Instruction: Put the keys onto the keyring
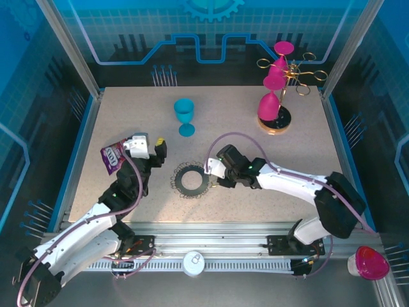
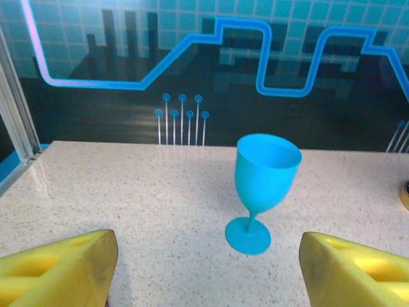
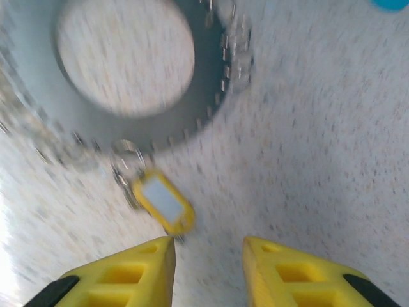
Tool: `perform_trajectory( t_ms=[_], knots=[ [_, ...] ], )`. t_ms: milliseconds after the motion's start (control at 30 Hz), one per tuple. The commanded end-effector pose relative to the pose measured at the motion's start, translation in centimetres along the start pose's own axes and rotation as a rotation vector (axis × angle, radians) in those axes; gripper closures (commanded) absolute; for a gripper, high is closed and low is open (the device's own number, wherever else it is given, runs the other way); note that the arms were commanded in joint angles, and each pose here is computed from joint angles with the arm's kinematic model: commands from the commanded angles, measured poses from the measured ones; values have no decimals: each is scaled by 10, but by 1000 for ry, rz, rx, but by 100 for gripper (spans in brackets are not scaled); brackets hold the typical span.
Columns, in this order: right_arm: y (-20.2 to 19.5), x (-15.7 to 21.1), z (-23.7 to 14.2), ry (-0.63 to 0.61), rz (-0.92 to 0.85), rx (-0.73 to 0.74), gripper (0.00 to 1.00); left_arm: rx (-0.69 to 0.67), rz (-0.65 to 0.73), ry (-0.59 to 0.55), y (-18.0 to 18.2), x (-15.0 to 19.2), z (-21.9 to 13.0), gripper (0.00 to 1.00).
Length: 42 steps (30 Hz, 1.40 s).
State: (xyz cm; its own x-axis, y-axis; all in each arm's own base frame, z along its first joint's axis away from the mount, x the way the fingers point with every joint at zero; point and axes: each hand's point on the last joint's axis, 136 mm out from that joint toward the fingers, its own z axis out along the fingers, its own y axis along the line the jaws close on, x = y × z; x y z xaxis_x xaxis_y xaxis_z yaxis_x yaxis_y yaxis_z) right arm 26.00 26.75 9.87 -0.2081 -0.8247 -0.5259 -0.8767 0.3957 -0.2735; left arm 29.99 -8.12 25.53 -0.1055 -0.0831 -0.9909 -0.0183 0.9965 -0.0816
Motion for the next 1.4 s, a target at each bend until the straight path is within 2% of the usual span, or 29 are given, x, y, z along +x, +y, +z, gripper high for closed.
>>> perform_trajectory(
  t_ms=[0,133,200,267,433,767,1367],
  knots=[
    [17,-26,-9,-126,468,-108,70,55,-23,43,-10,1,1,24],
    [5,-7,-4,-51,940,-37,80,109,-45,123,-20,13,2,22],
    [13,-4,3,-18,1068,-110,84,141,-63,165,-26,20,1,21],
    [23,-2,13,-3,1123,-166,85,153,-86,193,-29,28,0,21],
    [40,1,35,38,1171,-248,82,172,-124,218,-31,38,-2,21],
    [56,13,61,105,1231,-306,80,184,-115,224,-34,38,-2,21],
    [63,15,68,133,1256,-350,85,186,-108,210,-33,34,-3,21]
  ],
)
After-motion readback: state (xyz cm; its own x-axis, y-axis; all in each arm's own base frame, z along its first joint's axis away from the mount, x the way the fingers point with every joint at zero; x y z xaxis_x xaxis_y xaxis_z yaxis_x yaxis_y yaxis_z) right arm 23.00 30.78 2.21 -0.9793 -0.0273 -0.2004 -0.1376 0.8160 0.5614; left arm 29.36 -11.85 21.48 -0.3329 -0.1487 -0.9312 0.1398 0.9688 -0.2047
